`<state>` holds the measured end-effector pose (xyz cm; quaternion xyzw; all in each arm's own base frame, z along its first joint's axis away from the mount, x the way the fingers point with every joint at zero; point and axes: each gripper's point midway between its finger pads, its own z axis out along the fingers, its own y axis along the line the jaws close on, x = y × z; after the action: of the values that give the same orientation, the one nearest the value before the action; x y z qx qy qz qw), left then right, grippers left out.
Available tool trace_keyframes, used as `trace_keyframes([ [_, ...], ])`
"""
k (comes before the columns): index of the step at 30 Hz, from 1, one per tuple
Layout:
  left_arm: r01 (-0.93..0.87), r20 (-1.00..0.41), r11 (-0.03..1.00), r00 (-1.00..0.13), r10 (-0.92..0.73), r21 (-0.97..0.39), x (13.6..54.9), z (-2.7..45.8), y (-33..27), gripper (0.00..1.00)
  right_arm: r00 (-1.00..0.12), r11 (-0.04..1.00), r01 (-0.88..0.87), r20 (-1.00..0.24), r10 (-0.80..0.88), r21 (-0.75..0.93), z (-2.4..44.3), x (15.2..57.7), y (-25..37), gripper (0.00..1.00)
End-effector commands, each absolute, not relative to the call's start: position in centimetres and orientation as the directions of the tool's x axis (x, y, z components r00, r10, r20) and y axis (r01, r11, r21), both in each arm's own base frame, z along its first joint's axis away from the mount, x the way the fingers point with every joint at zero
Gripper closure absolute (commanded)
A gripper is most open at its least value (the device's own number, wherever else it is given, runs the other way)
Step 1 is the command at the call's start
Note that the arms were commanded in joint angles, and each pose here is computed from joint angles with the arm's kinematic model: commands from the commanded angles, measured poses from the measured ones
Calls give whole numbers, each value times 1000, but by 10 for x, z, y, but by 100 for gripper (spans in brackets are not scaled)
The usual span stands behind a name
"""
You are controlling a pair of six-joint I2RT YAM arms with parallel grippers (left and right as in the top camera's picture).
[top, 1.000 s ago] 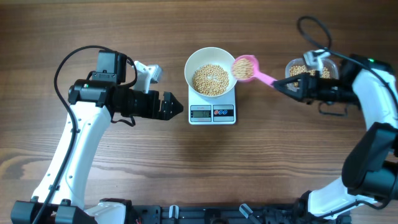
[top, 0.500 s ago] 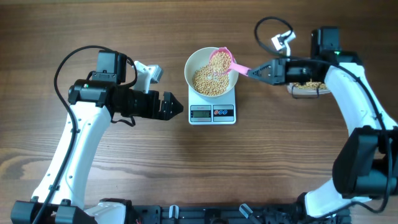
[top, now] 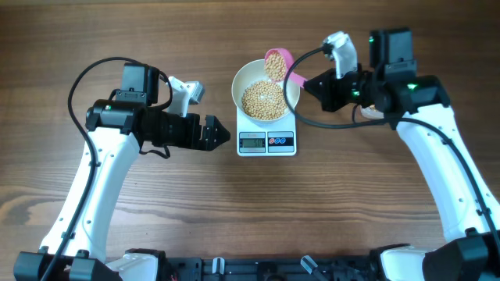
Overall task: Scoop item into bowl and weigh 150g on scale
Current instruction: 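Tip the scoop to pour soybeans into the white bowl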
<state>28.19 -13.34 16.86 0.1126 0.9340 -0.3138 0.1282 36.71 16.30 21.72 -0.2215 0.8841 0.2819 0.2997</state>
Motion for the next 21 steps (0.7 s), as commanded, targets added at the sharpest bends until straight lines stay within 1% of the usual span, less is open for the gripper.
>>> trace_keyframes([
  [1, 308, -316, 765, -938, 143, -566, 280, 167, -135, 0, -685, 766, -578, -678, -267, 282, 224, 370, 161, 96],
  [6, 307, -316, 765, -938, 143, -566, 280, 167, -134, 0, -639, 747, -630, -690, -341, 215, 221, 368, 163, 96],
  [9, 308, -316, 765, -938, 143, -566, 280, 167, -135, 0, -595, 716, -678, -696, -403, 165, 219, 365, 165, 96],
  [14, 308, -316, 765, -938, 143, -566, 280, 167, -135, 0, -530, 691, -721, -685, -500, 53, 215, 365, 169, 96],
  [21, 308, -316, 765, -938, 143, -566, 280, 167, -135, 0, -488, 691, -716, -638, -596, -97, 209, 367, 172, 96],
])
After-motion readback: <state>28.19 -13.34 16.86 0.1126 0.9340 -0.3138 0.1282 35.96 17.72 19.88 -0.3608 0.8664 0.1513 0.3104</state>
